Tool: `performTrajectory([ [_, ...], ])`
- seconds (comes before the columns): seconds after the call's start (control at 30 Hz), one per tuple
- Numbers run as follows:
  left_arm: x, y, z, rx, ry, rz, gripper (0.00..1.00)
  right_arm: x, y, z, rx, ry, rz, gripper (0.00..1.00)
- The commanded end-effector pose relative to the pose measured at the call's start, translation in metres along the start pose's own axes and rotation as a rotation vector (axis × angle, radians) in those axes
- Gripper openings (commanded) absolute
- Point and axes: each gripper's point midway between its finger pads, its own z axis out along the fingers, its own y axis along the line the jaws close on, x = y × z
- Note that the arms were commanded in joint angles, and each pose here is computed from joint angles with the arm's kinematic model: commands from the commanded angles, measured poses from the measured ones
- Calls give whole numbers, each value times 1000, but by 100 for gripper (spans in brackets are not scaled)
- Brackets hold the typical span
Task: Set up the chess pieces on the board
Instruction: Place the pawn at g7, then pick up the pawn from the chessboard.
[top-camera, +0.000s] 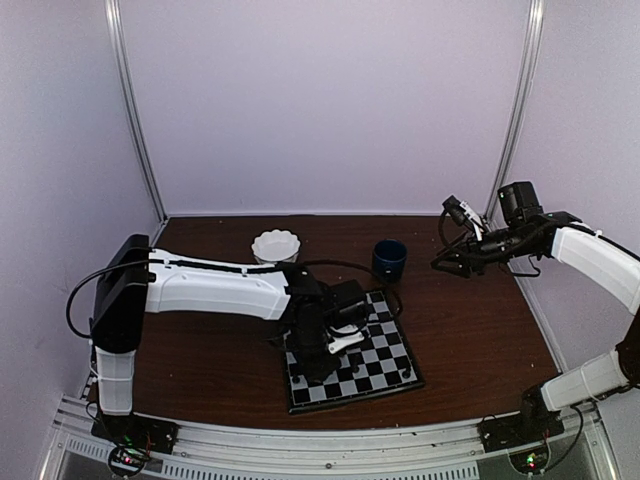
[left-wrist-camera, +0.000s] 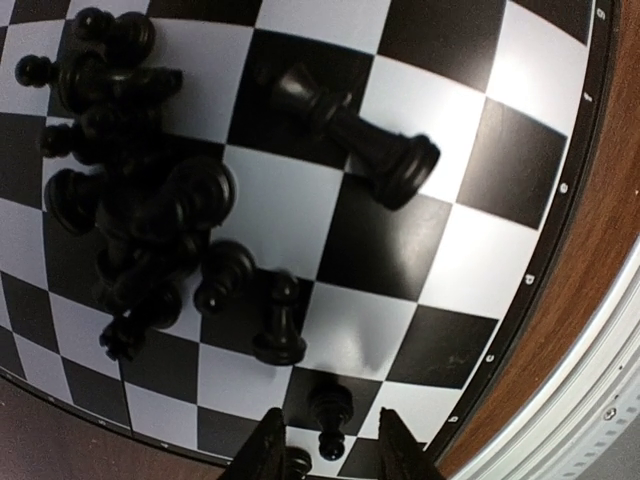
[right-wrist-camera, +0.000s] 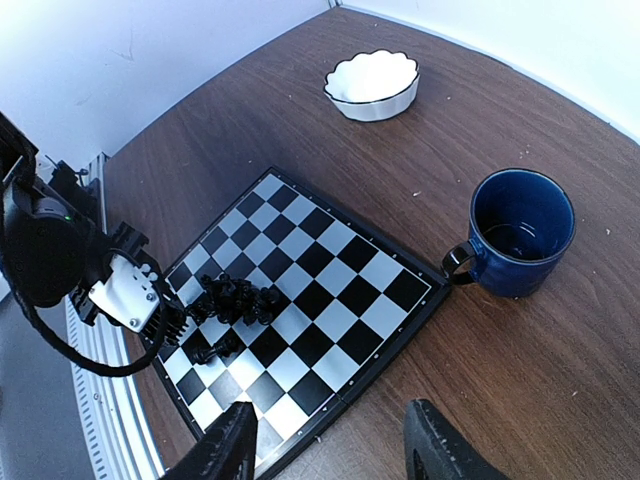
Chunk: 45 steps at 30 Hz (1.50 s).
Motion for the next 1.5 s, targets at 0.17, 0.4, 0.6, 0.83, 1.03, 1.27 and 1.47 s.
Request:
performTrajectory([
  [0.17,-34,13,-9,2,-142,-60,33,4,-2,2,1,1,-5,53],
  [0.4,-36,16,-3,14,-140,-61,29,5,-3,3,-1,4,-4,53],
  [0.6,-36,13,4,32,-126,-54,23,6,-4,4,-1,7,-3,53],
  [0.83,-34,10,10,46,-110,-50,22,7,-4,5,-5,12,-1,53],
  [1.03,-32,11,16,42,-95,-50,20,7,-5,6,-7,13,-1,52],
  [1.27,-32,13,18,36,-92,-47,17,9,-5,6,-9,15,0,52],
  [1.47,-31,13,23,35,-82,-49,18,9,-5,7,-11,17,1,52],
])
